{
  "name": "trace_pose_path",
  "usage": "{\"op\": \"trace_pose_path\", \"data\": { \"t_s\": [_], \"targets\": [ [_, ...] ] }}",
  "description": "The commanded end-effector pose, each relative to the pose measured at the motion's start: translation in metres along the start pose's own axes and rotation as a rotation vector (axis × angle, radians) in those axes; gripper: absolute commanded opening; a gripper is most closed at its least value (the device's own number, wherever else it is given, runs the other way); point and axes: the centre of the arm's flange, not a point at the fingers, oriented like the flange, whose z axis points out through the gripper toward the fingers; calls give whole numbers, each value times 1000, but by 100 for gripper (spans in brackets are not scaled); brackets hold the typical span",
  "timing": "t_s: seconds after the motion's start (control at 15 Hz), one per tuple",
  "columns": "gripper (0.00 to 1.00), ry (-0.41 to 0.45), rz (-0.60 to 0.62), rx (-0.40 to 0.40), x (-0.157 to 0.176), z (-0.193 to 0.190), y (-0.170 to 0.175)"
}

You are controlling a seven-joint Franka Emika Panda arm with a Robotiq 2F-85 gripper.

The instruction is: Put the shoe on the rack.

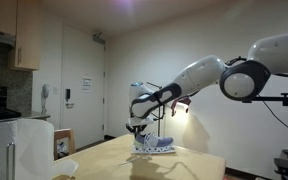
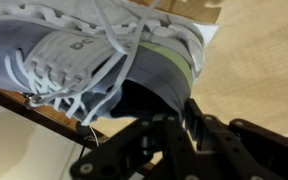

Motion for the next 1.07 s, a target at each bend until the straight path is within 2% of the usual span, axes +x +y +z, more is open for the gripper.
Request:
{"op": "trace_pose_path", "data": {
  "t_s": [0.0,0.33,0.4,0.93,1.0],
  "targets": [
    [4,-6,18,-26,16,1,-2],
    [6,58,38,3,15,-38,18],
    [10,21,15,-2,14,-8,8],
    [10,43,21,13,23,-20,7],
    [5,43,21,13,23,-20,7]
  ]
}}
